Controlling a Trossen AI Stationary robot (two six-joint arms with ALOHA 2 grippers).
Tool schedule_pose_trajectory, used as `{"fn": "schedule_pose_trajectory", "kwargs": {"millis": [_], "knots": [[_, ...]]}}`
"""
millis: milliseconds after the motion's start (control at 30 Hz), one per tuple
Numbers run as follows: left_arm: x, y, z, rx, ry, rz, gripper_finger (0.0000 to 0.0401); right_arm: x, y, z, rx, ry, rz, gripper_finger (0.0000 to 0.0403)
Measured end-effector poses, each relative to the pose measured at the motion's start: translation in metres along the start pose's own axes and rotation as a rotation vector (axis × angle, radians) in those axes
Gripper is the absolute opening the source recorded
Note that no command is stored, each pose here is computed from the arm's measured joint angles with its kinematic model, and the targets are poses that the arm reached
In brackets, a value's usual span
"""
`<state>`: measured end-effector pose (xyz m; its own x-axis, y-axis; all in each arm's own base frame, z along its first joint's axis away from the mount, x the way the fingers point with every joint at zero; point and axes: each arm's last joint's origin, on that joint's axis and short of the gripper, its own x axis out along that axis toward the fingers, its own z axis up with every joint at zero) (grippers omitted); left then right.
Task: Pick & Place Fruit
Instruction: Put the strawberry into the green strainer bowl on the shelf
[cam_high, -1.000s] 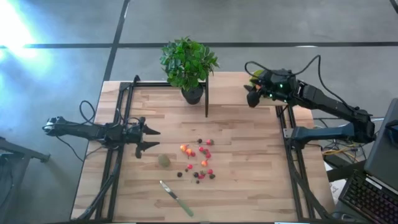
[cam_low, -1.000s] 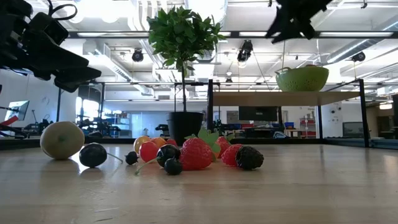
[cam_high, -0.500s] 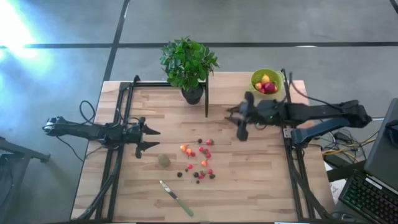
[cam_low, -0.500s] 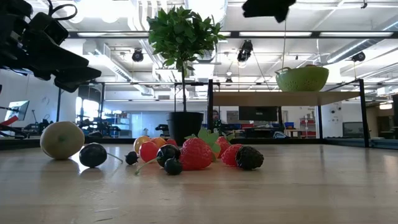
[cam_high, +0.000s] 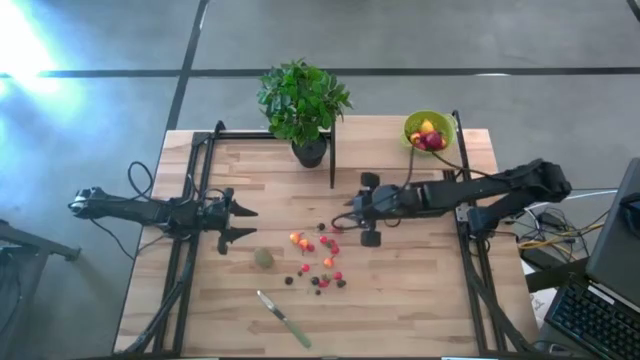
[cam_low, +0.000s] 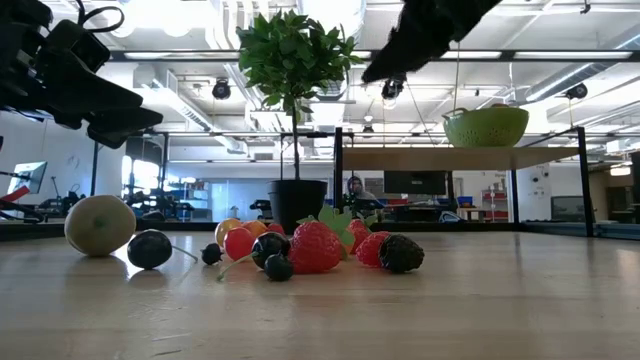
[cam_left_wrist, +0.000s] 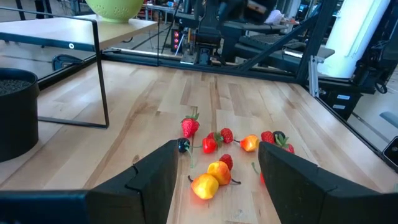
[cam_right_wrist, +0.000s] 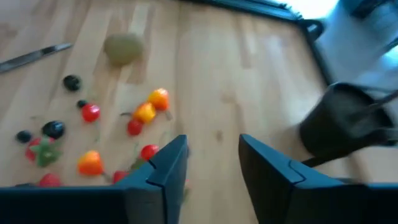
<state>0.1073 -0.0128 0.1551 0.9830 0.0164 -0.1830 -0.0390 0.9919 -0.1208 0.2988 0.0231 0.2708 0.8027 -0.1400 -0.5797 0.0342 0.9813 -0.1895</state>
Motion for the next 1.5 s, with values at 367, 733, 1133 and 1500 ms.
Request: {"fn": "schedule_pose_trajectory", "kwargs": {"millis": [367,733,1133,1500], "knots": [[0.0,0.0,0.0,0.0,0.0,0.0,0.0229,0.043,0.014,-0.022,0.025,0.147,0.092,0.0235],[0.0,0.0,0.0,0.0,0.0,0.0,0.0229,0.08,0.024,-0.046,0.017,0.268,0.103,0.0309],[0.0,0.0,0.0,0.0,0.0,0.0,0.0229,0.104,0.014,-0.058,0.05,0.288,0.068,0.0343],[0.0,0.0,0.0,0.0,0.0,0.0,0.0229,0.128,0.007,-0.081,0.068,0.377,0.048,0.0311]]}}
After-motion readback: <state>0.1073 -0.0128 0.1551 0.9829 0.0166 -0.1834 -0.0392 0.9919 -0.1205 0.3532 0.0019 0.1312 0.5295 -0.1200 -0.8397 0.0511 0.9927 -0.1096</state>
